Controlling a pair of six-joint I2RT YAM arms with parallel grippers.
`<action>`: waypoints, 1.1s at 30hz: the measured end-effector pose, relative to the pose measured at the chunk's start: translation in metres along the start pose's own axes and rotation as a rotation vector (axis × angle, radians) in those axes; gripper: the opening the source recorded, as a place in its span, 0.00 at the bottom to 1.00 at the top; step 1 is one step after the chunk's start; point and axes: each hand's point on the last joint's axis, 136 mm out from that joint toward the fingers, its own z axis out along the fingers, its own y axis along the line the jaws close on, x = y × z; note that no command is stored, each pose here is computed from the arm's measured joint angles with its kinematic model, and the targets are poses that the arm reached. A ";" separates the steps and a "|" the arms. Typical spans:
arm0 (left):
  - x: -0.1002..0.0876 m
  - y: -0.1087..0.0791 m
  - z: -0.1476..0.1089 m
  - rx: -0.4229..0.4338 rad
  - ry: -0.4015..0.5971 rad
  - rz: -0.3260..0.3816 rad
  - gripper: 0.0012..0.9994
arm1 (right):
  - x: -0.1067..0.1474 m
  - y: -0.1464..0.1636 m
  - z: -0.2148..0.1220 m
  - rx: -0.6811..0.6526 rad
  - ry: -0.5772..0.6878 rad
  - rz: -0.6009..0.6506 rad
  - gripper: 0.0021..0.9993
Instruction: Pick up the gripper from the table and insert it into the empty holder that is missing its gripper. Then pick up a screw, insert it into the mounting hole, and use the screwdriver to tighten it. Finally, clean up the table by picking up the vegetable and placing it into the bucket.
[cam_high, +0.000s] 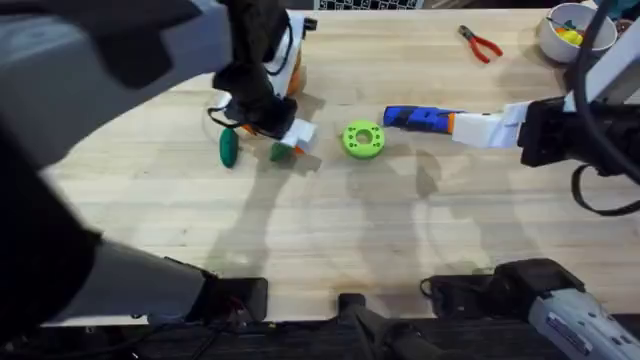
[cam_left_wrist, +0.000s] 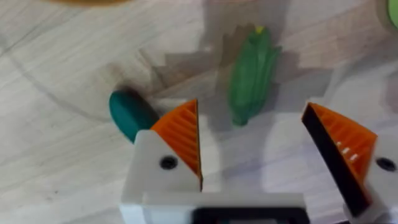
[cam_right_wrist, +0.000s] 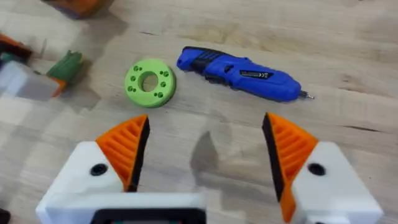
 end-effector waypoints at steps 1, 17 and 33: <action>-0.002 0.000 0.007 0.000 0.008 0.003 0.99 | 0.000 0.000 0.000 0.000 0.000 0.000 0.99; -0.008 -0.011 0.040 -0.001 0.058 0.057 0.40 | 0.000 0.000 0.000 0.000 0.000 0.000 0.99; -0.026 -0.007 0.002 -0.006 0.013 0.006 0.03 | 0.000 0.000 0.000 0.000 0.000 0.000 0.99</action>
